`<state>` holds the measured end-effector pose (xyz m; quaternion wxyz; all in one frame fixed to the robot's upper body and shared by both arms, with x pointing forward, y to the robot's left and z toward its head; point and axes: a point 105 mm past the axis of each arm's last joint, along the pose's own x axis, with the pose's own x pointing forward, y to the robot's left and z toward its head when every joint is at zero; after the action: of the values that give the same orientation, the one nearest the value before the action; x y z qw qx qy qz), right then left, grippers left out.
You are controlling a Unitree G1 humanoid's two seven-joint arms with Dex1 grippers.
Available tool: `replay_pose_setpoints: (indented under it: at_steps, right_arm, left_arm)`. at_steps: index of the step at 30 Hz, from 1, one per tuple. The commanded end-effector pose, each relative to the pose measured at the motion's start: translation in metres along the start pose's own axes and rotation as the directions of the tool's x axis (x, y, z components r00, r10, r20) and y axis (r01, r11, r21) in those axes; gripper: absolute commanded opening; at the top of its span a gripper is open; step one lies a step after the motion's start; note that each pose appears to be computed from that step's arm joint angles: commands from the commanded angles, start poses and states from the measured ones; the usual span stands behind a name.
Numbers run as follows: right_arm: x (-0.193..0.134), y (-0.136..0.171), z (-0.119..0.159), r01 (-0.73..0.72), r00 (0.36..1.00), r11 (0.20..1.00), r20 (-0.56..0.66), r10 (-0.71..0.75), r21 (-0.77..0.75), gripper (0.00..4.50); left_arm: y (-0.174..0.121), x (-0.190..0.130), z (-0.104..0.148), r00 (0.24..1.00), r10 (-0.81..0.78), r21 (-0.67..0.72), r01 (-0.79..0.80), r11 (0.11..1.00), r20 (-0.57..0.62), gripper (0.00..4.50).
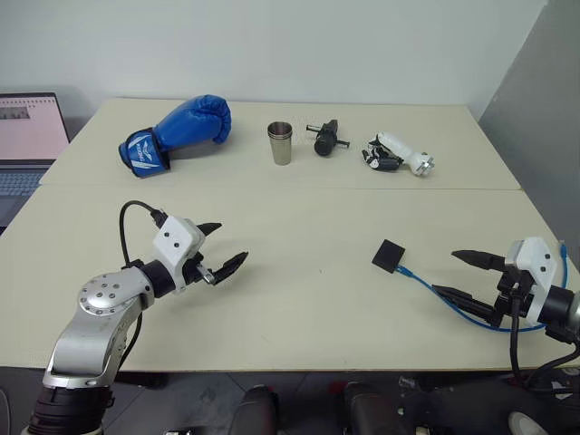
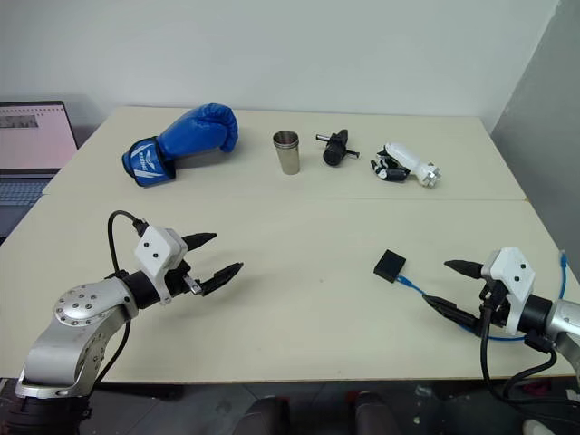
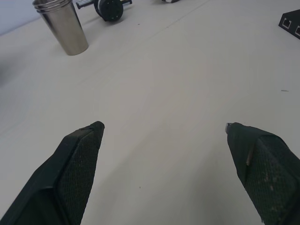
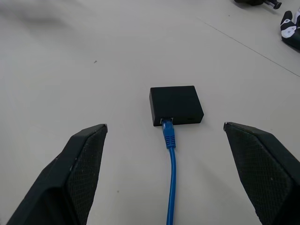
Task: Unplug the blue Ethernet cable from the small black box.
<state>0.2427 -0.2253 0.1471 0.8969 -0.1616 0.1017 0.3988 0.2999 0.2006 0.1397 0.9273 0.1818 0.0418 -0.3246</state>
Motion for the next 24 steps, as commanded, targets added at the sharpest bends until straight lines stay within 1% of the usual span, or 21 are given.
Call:
replay_pose_setpoints:
  at_steps: [1,7,10,13,15,17,21,24]
  right_arm:
    - [-0.003,-0.004,0.01,0.008,1.0,0.999,0.026,-0.007,-0.052,4.22]
    - [-0.005,-0.006,0.01,0.012,1.0,0.998,0.023,-0.011,-0.055,4.22]
    - [-0.006,-0.006,0.011,0.014,1.0,0.998,0.021,-0.013,-0.056,4.22]
    - [-0.006,-0.004,0.012,0.013,1.0,0.998,0.023,-0.012,-0.055,4.22]
    - [-0.005,-0.002,0.012,0.01,1.0,0.999,0.024,-0.009,-0.054,4.22]
    - [-0.005,0.0,0.013,0.008,1.0,0.999,0.023,-0.007,-0.048,4.22]
    - [-0.004,0.002,0.013,0.008,1.0,0.999,0.015,-0.008,-0.031,4.22]
    - [0.001,0.002,0.009,0.015,1.0,1.0,-0.007,-0.015,-0.003,4.22]
  left_arm:
    - [0.0,-0.006,0.017,0.998,-0.015,0.033,0.013,0.999,0.061,4.44]
    - [-0.002,-0.009,0.013,0.999,-0.007,0.03,0.006,1.0,0.036,4.44]
    - [-0.01,-0.011,0.007,0.998,-0.067,-0.003,0.067,0.998,-0.013,4.44]
    - [-0.007,-0.012,0.013,0.996,-0.088,-0.006,0.088,0.996,0.008,4.44]
    - [-0.007,-0.014,0.02,0.992,-0.114,0.016,0.114,0.993,0.047,4.44]
    - [-0.008,-0.016,0.025,0.989,-0.135,0.036,0.133,0.99,0.06,4.44]
    - [-0.016,-0.02,0.035,0.975,-0.21,0.062,0.205,0.977,0.072,4.44]
    - [-0.032,-0.024,0.039,0.943,-0.33,0.066,0.327,0.943,0.04,4.44]
